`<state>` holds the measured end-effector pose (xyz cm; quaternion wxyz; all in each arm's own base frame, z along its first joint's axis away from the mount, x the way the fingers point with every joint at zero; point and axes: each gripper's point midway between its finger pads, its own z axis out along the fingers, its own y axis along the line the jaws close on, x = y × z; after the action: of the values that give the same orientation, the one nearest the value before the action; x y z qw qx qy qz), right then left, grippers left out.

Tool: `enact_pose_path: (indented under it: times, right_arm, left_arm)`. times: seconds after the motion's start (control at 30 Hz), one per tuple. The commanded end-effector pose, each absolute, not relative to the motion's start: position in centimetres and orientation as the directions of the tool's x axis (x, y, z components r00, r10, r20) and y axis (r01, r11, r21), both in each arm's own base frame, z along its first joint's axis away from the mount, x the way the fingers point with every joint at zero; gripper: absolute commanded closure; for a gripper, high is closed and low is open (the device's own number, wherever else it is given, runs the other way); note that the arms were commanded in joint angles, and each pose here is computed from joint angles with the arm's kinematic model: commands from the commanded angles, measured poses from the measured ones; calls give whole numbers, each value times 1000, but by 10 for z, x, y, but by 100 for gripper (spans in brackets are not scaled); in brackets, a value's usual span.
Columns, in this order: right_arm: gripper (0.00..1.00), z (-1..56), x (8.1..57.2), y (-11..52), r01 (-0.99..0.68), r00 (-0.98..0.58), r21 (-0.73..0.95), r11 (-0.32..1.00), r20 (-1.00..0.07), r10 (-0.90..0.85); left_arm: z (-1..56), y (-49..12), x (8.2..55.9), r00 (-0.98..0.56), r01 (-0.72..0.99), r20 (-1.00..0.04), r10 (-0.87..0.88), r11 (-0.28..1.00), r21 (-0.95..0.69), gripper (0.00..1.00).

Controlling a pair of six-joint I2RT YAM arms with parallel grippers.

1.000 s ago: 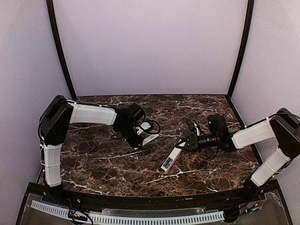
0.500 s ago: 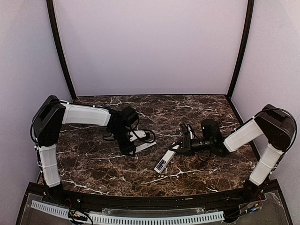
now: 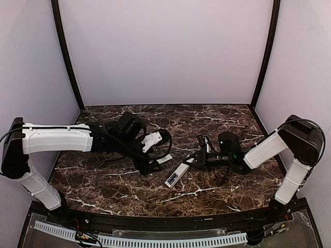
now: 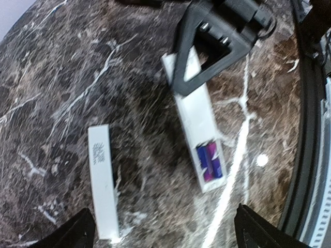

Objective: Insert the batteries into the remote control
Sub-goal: Pass from the right arm to the left

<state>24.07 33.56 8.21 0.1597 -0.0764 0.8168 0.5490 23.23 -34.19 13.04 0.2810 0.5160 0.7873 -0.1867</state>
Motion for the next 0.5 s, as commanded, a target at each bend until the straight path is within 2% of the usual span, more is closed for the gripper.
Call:
enact_pose_path:
  times: [0.0,0.13,0.47]
  right_arm:
    - [100,99,247,346,-318,-921,882,349,-375,109]
    - [100,107,245,350,-321,-918,883,341,-379,118]
    - [98,117,238,355,-329,-915,891,312,-383,129]
  left_arm:
    - [140,-377,229,-383,879,-719,580,467,-92,8]
    - [129,-393,236,-419,856,-698,581,508,-91,12]
    - [96,-416,236,-434,859,-641,632,506,-83,24]
